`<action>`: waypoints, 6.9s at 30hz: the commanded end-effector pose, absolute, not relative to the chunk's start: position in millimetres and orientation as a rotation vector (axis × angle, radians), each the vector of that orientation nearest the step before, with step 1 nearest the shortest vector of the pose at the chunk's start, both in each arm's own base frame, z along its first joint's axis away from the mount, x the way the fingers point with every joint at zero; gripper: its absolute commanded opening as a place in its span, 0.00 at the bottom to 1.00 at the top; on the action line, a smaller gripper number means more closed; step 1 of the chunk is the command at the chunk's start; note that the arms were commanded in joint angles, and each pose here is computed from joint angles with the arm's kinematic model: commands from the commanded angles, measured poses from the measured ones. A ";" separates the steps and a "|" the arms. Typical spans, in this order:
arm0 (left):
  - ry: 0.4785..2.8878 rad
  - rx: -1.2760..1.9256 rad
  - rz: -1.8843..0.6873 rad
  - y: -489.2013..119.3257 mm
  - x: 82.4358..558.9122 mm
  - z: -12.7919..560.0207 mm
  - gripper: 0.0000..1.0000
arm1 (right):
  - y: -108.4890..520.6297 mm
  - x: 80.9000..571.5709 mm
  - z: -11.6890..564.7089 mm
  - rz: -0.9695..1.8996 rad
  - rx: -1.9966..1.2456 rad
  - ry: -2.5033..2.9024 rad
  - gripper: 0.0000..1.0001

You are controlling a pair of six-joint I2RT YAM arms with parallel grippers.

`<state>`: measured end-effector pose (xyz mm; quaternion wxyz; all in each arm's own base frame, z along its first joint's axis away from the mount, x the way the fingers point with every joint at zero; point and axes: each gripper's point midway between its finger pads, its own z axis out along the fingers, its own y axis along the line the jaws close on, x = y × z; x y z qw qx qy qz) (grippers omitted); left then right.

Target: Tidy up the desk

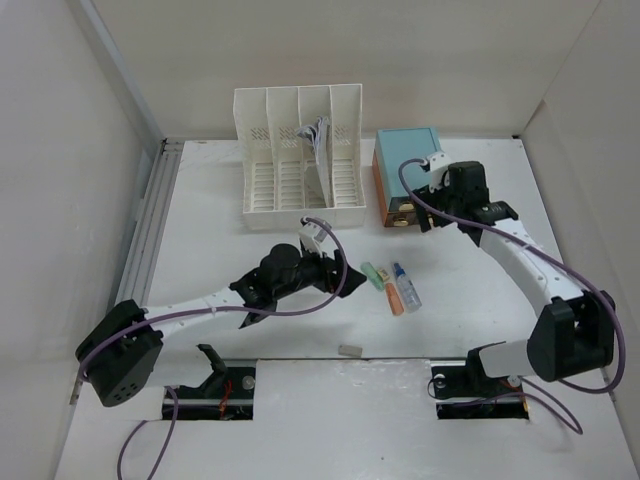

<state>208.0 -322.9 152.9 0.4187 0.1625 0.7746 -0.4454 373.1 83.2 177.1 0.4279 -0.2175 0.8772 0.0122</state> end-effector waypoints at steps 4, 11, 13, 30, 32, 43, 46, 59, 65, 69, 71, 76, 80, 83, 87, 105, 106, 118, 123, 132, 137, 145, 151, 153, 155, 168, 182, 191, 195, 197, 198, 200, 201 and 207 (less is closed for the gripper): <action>1.845 0.406 -1.180 -323.4 204.5 177.1 0.92 | 60.6 394.5 186.2 0.018 -0.277 2.136 0.78; 1.854 0.407 -1.176 -322.9 204.1 175.0 0.92 | 54.6 414.6 166.4 0.012 -0.204 2.159 0.76; 1.843 0.406 -1.180 -322.3 203.6 178.8 0.92 | 52.2 419.8 160.7 0.015 -0.179 2.176 0.76; 1.849 0.406 -1.162 -321.8 206.0 178.6 0.92 | 44.8 451.4 155.0 -0.006 -0.108 2.160 0.75; 1.849 0.406 -1.162 -321.8 206.0 178.6 0.92 | 45.6 454.0 153.6 0.000 -0.095 2.164 0.74; 1.849 0.406 -1.162 -321.8 206.0 178.6 0.92 | 44.6 446.5 161.3 0.002 -0.093 2.141 0.31; 1.849 0.406 -1.162 -321.8 206.0 178.6 0.92 | 44.9 434.9 169.7 0.012 -0.108 2.119 0.29; 1.862 0.423 -1.171 -323.7 203.5 174.4 0.92 | 55.1 356.1 156.4 0.073 -0.294 2.217 0.25; 1.864 0.432 -1.177 -329.4 203.7 175.9 0.92 | 61.9 342.0 169.1 0.080 -0.361 2.187 0.20; 1.877 0.450 -1.185 -336.9 203.2 173.7 0.92 | 61.5 343.9 177.7 0.070 -0.380 2.174 0.37; 1.875 0.450 -1.186 -338.9 204.8 175.2 0.92 | 65.8 343.6 174.7 0.097 -0.395 2.180 0.59; 1.862 0.441 -1.184 -343.6 210.6 182.3 0.92 | 71.8 339.1 181.8 0.117 -0.439 2.154 1.00; 1.913 0.423 -1.161 -351.8 216.7 173.4 0.87 | 73.2 331.7 201.4 0.119 -0.480 2.087 1.00; 1.935 0.375 -1.170 -362.0 223.5 179.1 0.78 | 75.6 323.7 222.4 0.111 -0.579 2.027 0.98; 2.078 0.276 -1.077 -370.7 239.9 152.4 0.53 | 82.0 310.8 271.6 0.125 -0.632 1.868 0.77; 2.153 0.397 -0.945 -359.8 173.7 110.1 0.18 | 163.7 267.6 183.9 0.452 -1.307 1.941 1.00; 2.169 0.432 -0.915 -352.2 163.6 98.7 0.30 | 160.2 268.2 177.8 0.393 -1.319 1.966 1.00; 2.104 0.543 -0.827 -338.2 103.2 101.2 0.71 | 126.2 281.9 151.4 0.159 -1.289 2.289 0.71; 2.112 0.582 -0.799 -334.7 89.7 93.3 0.73 | 132.3 281.4 122.0 0.182 -1.322 2.408 0.76; 2.087 0.526 -0.831 -320.1 86.8 99.7 0.73 | 141.8 260.4 103.2 0.190 -1.449 2.502 0.80; 2.063 0.501 -0.858 -316.1 88.0 104.3 0.74 | 142.3 259.8 100.1 0.197 -1.438 2.547 0.80; 2.051 0.510 -0.875 -314.4 86.6 105.0 0.74 | 167.1 268.3 78.3 0.333 -1.330 2.633 0.78; 2.035 0.496 -0.899 -304.6 85.8 106.5 0.75 | 173.2 279.1 68.3 0.326 -1.258 2.650 0.76; 2.030 0.488 -0.895 -302.0 87.1 106.3 0.75 | 174.6 280.7 65.7 0.328 -1.239 2.658 0.76; 2.025 0.483 -0.904 -301.2 87.0 106.8 0.75 | 175.5 285.6 65.8 0.312 -1.213 2.651 0.76; 2.011 0.498 -0.900 -300.7 87.5 109.1 0.76 | 158.1 289.8 43.8 0.206 -1.079 2.719 0.68; 2.011 0.498 -0.900 -301.9 87.6 108.3 0.76 | 148.1 288.5 42.4 0.167 -1.072 2.720 0.58; 2.005 0.493 -0.909 -303.9 87.8 112.4 0.76 | 153.5 278.1 36.0 0.196 -1.127 2.734 0.53; 2.005 0.493 -0.909 -303.9 87.8 112.4 0.76 | 154.2 273.2 30.1 0.195 -1.149 2.757 0.49; 2.005 0.493 -0.909 -303.9 87.8 112.4 0.76 | 154.7 272.0 27.3 0.179 -1.163 2.761 0.48; 1.998 0.487 -0.919 -303.9 87.8 115.5 0.76 | 155.0 271.6 27.3 0.180 -1.149 2.768 0.47; 1.998 0.487 -0.919 -303.9 87.8 115.5 0.76 | 152.9 271.7 24.1 0.163 -1.151 2.778 0.47; 1.993 0.482 -0.927 -303.9 87.8 118.1 0.76 | 153.2 271.4 24.1 0.164 -1.138 2.784 0.47; 1.998 0.487 -0.919 -300.8 87.5 114.8 0.76 | 151.4 274.1 20.8 0.136 -1.126 2.798 0.34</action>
